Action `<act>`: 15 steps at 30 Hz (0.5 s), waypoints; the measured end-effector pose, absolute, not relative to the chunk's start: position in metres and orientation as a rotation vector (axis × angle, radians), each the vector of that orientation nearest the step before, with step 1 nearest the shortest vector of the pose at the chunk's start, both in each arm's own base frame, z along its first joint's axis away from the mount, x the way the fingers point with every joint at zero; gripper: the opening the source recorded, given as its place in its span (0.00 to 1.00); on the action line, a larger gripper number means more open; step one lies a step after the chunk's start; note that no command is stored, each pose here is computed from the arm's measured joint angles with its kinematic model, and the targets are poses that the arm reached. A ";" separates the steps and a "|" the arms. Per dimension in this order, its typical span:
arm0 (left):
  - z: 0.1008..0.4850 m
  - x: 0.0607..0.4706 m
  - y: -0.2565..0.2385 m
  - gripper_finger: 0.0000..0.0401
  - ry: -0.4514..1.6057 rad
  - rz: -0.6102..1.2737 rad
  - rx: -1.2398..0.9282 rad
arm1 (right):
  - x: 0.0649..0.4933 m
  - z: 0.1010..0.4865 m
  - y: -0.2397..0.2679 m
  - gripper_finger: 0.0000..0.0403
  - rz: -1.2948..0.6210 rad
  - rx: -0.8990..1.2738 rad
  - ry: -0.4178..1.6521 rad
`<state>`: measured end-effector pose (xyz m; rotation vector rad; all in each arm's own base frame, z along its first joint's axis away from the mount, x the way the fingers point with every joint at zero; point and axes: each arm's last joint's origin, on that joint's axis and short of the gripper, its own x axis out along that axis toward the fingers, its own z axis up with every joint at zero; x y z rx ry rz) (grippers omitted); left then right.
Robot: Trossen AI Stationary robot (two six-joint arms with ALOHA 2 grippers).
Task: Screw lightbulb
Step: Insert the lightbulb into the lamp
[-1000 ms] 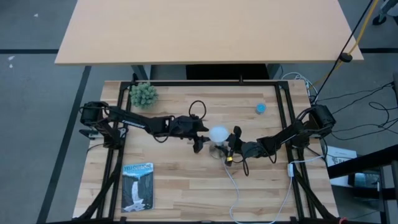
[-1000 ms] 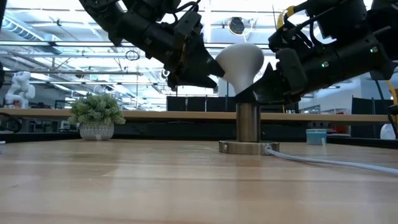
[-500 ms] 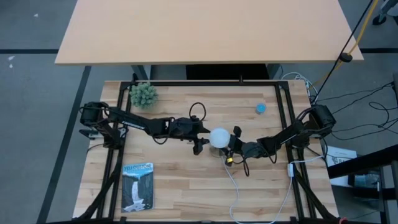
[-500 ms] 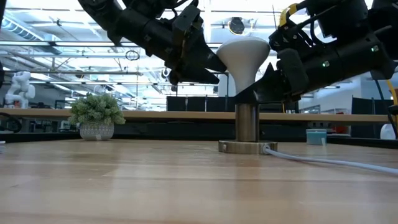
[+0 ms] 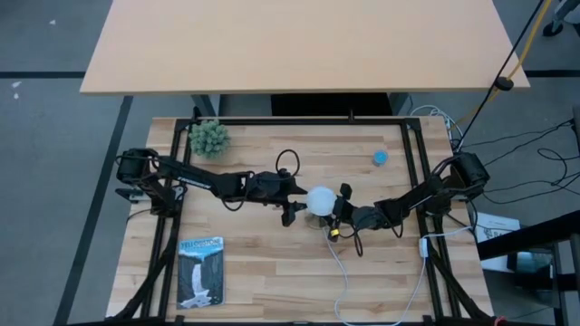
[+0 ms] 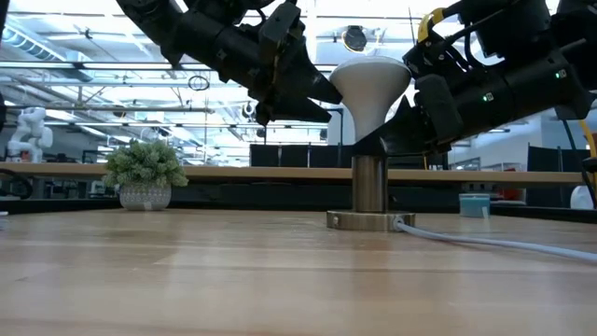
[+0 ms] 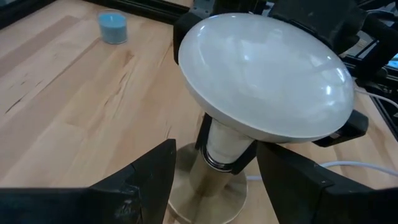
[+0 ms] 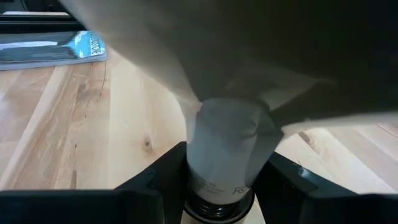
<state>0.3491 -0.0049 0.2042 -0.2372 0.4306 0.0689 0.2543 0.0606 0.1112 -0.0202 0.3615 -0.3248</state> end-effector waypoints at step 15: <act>0.198 0.346 -0.015 0.57 0.508 0.019 -0.178 | 0.254 0.111 0.061 0.37 -0.324 -0.021 0.362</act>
